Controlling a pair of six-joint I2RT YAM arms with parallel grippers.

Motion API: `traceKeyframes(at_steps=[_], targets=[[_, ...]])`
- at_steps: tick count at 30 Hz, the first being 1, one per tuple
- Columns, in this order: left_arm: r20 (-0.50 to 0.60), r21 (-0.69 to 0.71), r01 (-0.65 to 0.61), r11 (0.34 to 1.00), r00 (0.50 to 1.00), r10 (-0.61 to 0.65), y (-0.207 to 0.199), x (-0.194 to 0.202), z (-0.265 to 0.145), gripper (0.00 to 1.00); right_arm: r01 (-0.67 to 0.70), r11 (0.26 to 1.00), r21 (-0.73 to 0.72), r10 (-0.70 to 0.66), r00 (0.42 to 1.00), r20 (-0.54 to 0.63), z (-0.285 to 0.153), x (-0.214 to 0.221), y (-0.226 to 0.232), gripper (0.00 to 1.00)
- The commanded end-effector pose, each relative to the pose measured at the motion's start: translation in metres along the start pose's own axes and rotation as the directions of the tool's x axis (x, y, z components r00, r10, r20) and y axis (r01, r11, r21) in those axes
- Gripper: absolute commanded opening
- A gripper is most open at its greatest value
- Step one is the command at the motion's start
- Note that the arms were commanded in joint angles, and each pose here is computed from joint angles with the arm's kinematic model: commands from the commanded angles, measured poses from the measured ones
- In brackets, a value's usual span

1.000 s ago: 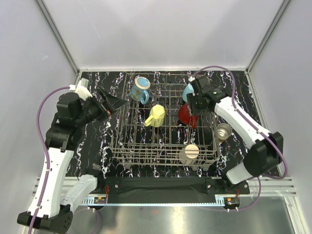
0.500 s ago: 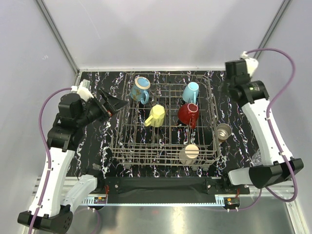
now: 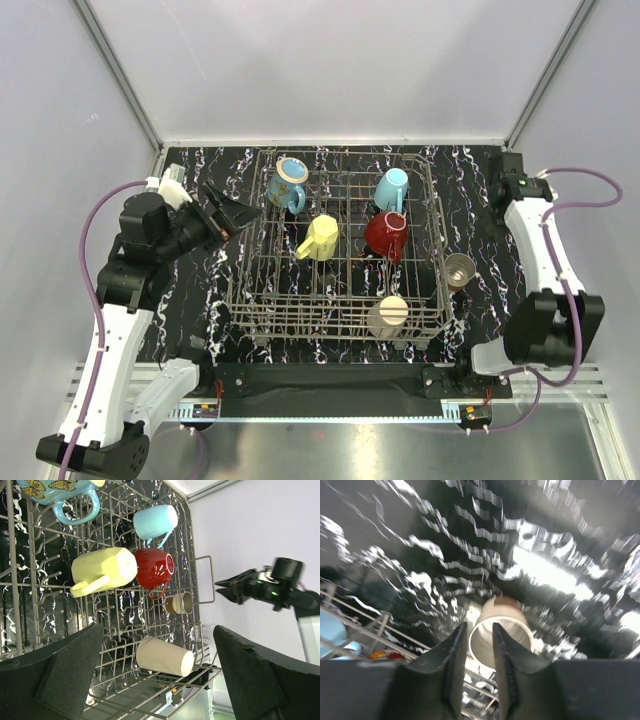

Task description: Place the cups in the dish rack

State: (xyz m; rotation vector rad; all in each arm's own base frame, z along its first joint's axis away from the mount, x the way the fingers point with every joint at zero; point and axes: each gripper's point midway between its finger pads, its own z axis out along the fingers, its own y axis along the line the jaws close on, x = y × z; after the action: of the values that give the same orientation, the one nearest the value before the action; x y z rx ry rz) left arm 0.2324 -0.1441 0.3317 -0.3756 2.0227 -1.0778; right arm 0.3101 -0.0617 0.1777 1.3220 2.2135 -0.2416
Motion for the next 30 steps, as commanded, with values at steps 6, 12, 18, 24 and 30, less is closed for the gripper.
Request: traceKeyframes(at_steps=[6,12,18,24,30], targets=[[0.001,0.067,-0.026,0.997,1.000,0.026,-0.011,-0.001,-0.001,0.99,-0.176,0.984,0.013,0.175,0.964,-0.201,0.021,0.056,0.006,0.30],[0.009,0.039,-0.032,0.999,0.999,0.031,-0.006,-0.001,-0.003,0.99,-0.206,0.978,0.027,0.207,0.959,-0.194,0.024,0.056,0.007,0.35],[0.004,0.059,-0.025,0.998,1.000,0.025,-0.010,0.000,-0.003,0.99,-0.211,0.976,0.050,0.217,0.952,-0.216,0.038,0.064,0.011,0.41],[0.011,0.049,-0.033,0.998,0.999,0.032,-0.010,-0.001,-0.006,0.99,-0.223,0.972,0.070,0.233,0.944,-0.234,0.046,0.070,0.012,0.43],[0.005,0.049,-0.029,0.998,1.000,0.029,-0.009,0.001,-0.005,0.99,-0.233,0.969,0.087,0.247,0.936,-0.251,0.050,0.079,0.009,0.42]])
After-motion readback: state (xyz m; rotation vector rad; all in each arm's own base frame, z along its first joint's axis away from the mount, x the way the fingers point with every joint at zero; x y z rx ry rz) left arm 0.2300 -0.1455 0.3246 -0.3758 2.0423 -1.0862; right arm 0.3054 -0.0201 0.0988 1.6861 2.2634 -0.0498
